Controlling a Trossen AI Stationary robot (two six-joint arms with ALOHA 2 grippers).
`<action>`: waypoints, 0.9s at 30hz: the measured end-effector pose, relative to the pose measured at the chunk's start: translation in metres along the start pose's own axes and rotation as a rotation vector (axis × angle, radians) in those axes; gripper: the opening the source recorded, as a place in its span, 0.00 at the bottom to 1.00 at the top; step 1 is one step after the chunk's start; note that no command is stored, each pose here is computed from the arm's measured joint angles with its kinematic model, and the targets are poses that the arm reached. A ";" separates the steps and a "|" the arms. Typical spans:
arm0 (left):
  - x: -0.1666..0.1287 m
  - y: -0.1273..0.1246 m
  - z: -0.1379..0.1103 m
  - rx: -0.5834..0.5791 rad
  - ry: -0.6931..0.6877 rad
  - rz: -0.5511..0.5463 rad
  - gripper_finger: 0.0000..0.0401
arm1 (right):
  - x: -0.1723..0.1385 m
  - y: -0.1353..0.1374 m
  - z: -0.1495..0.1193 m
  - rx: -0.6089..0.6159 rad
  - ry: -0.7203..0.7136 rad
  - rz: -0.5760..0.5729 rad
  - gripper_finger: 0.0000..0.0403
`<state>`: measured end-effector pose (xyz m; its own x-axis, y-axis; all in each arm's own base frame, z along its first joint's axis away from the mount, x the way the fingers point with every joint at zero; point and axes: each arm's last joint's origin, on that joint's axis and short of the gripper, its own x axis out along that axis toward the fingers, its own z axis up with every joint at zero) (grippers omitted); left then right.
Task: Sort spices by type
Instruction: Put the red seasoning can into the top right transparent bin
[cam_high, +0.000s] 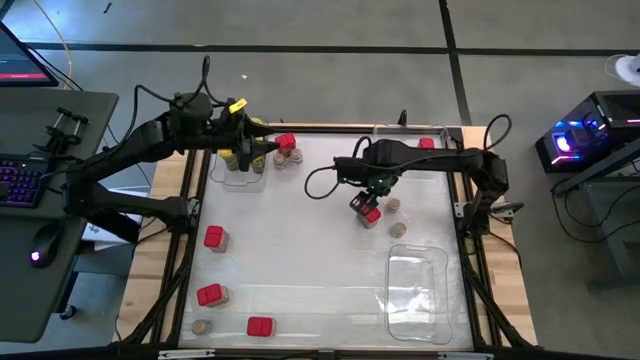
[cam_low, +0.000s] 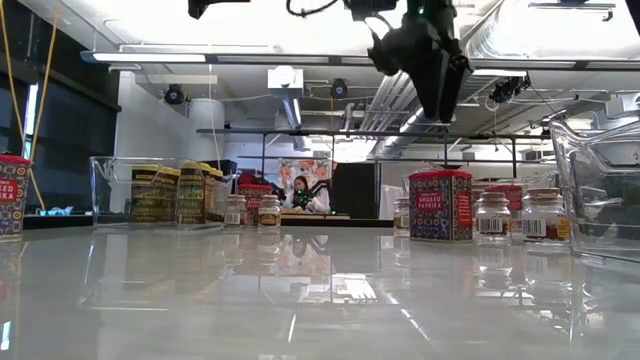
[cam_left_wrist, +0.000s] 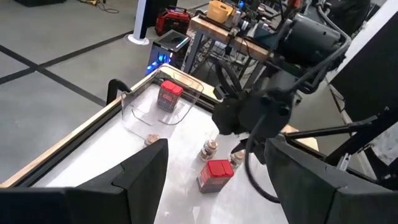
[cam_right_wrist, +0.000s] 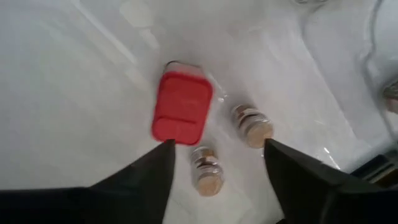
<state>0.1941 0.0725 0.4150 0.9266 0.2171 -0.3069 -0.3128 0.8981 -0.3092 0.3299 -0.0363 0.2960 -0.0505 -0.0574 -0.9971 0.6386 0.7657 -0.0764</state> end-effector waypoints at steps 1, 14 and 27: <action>0.000 0.000 -0.001 0.000 0.006 -0.001 0.64 | 0.002 -0.001 0.001 -0.005 0.003 -0.013 0.65; 0.000 0.001 -0.003 -0.004 0.029 0.004 0.64 | 0.008 -0.042 -0.081 0.342 -0.080 0.301 0.75; 0.000 0.001 0.000 -0.028 0.006 0.000 0.64 | 0.060 0.002 -0.010 0.258 -0.080 0.154 0.75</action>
<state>0.1937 0.0729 0.4145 0.9253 0.2152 -0.3123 -0.3190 0.8868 -0.3342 0.3206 -0.0318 0.2359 0.1162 -0.0109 -0.9932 0.8086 0.5817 0.0883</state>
